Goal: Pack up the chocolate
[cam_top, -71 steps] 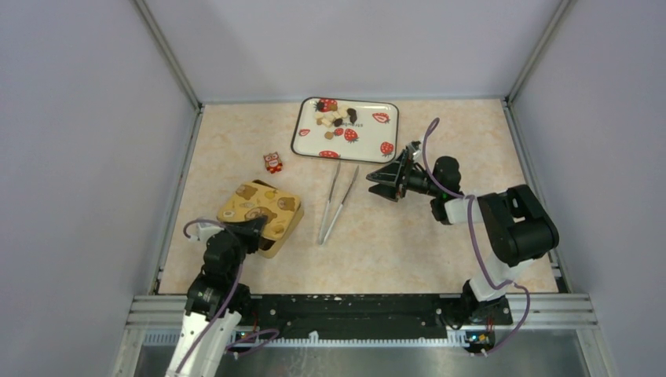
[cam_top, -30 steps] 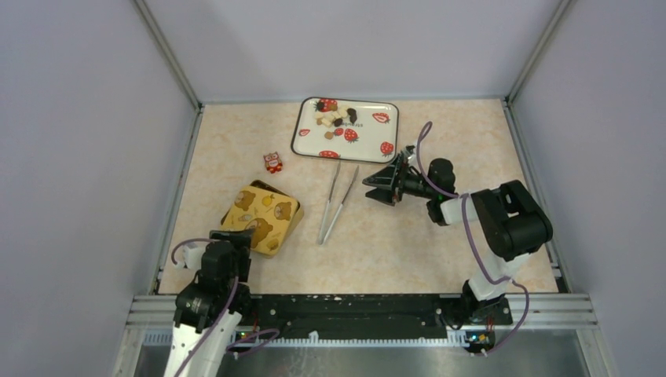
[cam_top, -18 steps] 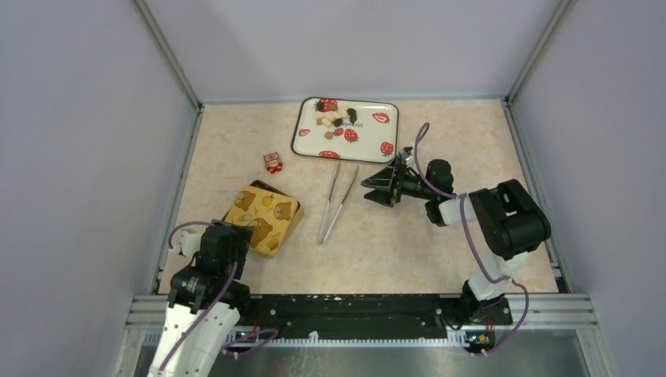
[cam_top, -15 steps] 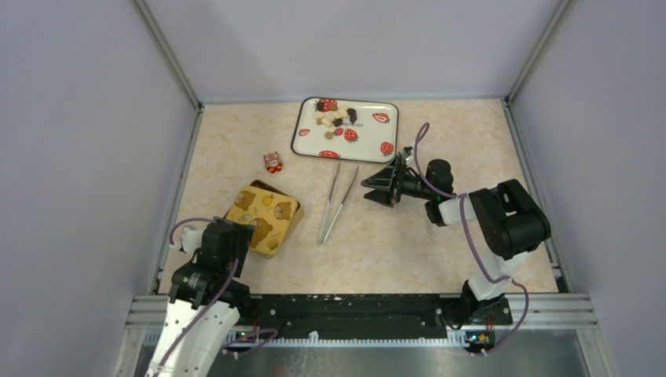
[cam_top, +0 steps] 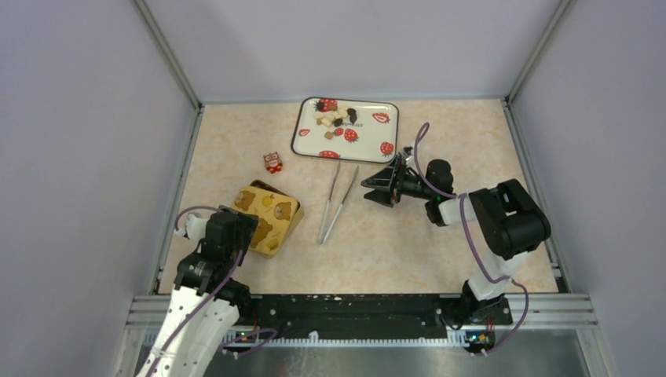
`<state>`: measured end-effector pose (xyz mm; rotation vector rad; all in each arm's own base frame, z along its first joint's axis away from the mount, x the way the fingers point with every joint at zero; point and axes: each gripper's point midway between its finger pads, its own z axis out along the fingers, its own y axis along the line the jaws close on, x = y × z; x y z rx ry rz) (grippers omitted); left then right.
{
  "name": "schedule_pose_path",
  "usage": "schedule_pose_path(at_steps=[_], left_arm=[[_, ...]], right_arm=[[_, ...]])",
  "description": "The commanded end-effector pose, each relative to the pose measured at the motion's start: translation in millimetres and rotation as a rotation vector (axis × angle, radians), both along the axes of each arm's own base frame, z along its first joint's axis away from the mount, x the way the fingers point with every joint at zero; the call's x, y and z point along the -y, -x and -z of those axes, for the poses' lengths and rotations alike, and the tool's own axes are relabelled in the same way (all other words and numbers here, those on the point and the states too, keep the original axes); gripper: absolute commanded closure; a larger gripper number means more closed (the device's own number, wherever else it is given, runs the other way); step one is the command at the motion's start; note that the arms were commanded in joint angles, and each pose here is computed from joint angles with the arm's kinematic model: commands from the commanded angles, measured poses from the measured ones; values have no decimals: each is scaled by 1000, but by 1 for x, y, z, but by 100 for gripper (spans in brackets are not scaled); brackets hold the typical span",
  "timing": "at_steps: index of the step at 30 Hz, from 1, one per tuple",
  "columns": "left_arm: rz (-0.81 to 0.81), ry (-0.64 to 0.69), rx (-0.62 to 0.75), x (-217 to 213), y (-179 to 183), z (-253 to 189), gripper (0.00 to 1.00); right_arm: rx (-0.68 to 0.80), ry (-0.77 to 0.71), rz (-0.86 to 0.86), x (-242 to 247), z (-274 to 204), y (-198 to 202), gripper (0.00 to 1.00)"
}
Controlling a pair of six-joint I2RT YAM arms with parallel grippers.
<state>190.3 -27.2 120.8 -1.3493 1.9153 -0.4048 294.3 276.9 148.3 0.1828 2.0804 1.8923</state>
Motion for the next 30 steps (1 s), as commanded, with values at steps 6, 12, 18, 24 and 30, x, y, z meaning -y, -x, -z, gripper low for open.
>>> schedule_pose_path(at_steps=[6,12,18,24,30], left_arm=[[25,-39,23,0,-14,-4,1],[-5,-83,-10,-11,-4,-5,1],[-2,-78,8,-11,-1,-5,1],[6,-74,-25,-8,-2,6,1],[27,-77,-50,-3,-11,8,1]], right_arm=[[49,-14,-12,-4,-6,1,17],[42,-9,-9,-4,-2,3,18],[35,-13,-6,-4,-2,1,18],[35,-23,-11,-6,-3,0,18],[31,-21,-13,-6,-2,2,18]])
